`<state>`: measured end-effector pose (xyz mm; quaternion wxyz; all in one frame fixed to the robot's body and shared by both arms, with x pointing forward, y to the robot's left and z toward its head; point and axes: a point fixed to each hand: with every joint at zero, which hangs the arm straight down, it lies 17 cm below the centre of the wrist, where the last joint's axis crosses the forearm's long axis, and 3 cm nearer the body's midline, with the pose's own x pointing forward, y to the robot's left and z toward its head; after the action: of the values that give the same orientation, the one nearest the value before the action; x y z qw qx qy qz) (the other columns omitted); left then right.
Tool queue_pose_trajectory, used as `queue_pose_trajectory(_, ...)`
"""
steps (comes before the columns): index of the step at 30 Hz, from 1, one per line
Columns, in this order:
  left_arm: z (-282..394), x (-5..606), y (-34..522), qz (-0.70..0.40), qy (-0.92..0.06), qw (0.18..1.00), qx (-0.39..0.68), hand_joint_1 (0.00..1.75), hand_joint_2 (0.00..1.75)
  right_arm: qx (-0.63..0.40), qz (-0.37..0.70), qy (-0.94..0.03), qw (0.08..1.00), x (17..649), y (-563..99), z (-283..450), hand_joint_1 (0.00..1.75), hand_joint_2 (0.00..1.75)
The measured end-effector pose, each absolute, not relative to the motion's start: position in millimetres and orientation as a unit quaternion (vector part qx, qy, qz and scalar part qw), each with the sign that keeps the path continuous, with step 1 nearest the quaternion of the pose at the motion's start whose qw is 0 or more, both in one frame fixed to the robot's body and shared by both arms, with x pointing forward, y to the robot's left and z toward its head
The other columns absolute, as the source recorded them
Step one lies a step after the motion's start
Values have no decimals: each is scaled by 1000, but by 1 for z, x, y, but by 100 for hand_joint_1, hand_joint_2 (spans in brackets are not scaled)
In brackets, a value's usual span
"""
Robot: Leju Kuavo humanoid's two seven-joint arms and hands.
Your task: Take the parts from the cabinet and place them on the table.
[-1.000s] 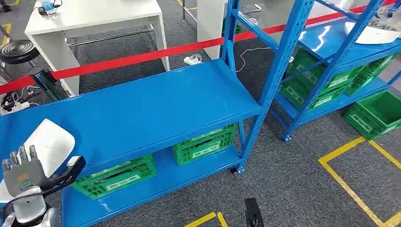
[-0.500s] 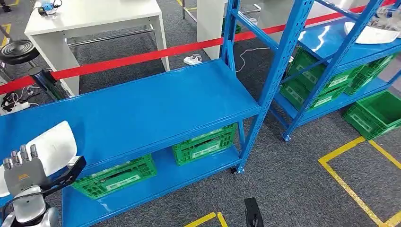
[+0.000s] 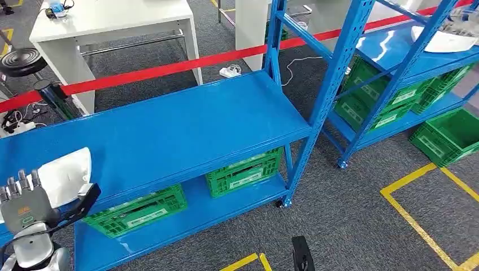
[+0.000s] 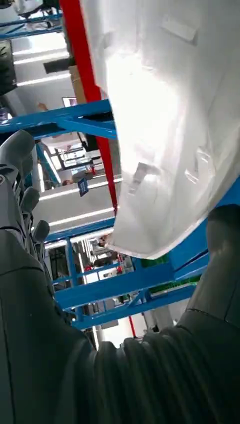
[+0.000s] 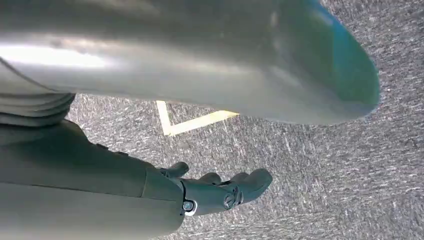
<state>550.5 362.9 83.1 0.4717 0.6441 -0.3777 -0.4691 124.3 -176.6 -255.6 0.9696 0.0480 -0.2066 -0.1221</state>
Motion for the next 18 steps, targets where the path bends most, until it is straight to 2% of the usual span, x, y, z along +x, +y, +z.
queue_pose_trajectory(18,130,564,295,-457,-493,397,625,0,175,47,-126,-209,969,127,-178,-255,0,0)
